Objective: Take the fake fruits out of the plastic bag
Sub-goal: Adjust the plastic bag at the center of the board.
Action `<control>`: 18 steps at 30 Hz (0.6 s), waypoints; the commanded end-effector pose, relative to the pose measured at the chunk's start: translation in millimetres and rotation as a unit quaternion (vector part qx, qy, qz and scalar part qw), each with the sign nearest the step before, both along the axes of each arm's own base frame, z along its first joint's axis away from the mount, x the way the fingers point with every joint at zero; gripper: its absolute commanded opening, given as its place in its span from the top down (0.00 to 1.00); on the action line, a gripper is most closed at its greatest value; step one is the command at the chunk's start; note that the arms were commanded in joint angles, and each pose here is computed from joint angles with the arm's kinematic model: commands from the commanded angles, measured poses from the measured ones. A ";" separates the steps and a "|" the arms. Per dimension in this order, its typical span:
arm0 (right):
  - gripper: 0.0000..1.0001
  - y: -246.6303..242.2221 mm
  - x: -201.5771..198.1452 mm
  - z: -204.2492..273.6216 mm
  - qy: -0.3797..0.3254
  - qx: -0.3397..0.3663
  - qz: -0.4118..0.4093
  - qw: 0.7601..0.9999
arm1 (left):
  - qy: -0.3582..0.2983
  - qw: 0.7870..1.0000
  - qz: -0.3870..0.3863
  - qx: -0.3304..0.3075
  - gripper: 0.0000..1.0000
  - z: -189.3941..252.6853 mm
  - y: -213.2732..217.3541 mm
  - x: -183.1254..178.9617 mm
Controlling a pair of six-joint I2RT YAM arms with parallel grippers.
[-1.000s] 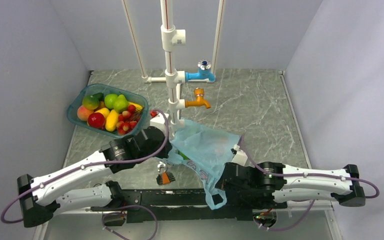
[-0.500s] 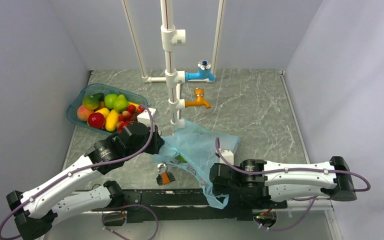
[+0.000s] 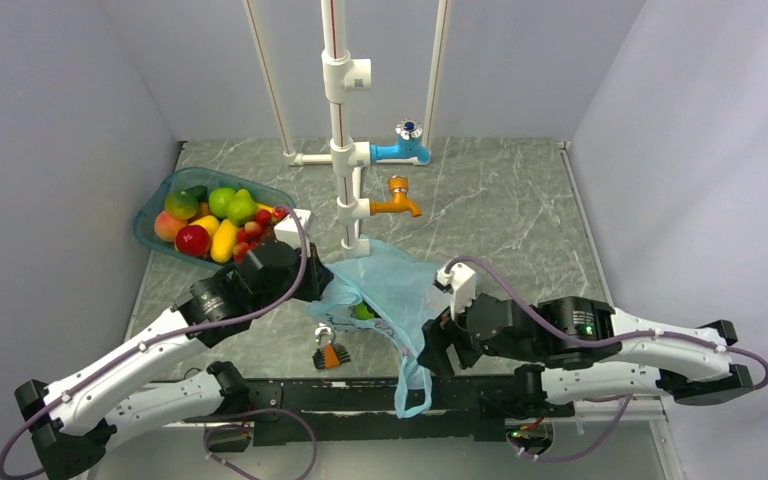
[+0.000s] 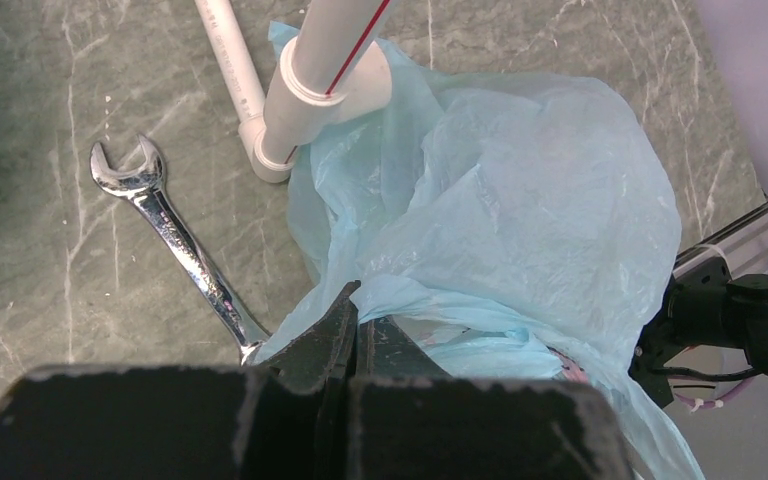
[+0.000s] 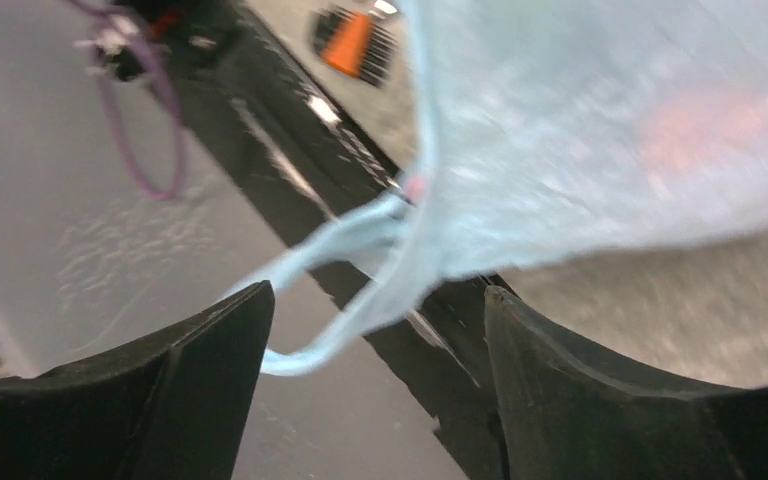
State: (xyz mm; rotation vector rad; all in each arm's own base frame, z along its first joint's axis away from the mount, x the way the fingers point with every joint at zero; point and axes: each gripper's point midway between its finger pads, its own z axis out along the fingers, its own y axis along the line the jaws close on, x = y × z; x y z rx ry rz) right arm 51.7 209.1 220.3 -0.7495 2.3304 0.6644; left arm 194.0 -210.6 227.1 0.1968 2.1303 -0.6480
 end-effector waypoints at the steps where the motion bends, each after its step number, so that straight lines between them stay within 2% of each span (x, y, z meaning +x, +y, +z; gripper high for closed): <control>1: 0.28 72.5 -13.8 49.8 -0.086 0.105 0.170 0.976 | -0.020 1.000 -0.004 -0.023 1.00 16.8 -8.3 6.4; 2: 0.38 85.5 -13.1 48.7 -0.098 0.105 0.185 0.972 | -0.018 1.000 -0.007 -0.024 1.00 16.8 -9.8 6.2; 3: 0.56 99.1 -11.7 45.3 -0.108 0.098 0.196 0.970 | -0.017 1.000 -0.009 -0.025 1.00 17.7 -11.1 5.9; 4: 0.66 110.5 -8.8 39.7 -0.118 0.084 0.205 0.968 | -0.015 0.999 -0.012 -0.027 1.00 18.6 -12.7 5.1; 6: 0.77 129.4 2.1 26.9 -0.142 0.062 0.202 0.967 | -0.014 0.999 -0.018 -0.033 1.00 22.8 -14.6 3.4; 8: 0.83 142.7 17.8 8.1 -0.180 0.039 0.190 0.964 | -0.018 0.999 -0.018 -0.043 1.00 27.8 -14.7 2.4; 11: 1.00 147.7 51.1 -20.9 -0.240 -0.007 0.131 0.962 | -0.026 0.998 -0.018 -0.059 1.00 36.2 -14.3 1.0; 14: 1.00 138.8 81.3 -37.5 -0.294 -0.053 0.061 0.952 | -0.029 0.997 -0.025 -0.069 1.00 40.0 -17.1 -0.4; 18: 1.00 122.1 102.4 -40.6 -0.330 -0.085 -0.004 0.940 | -0.014 0.997 -0.027 -0.066 1.00 31.5 -19.4 -1.7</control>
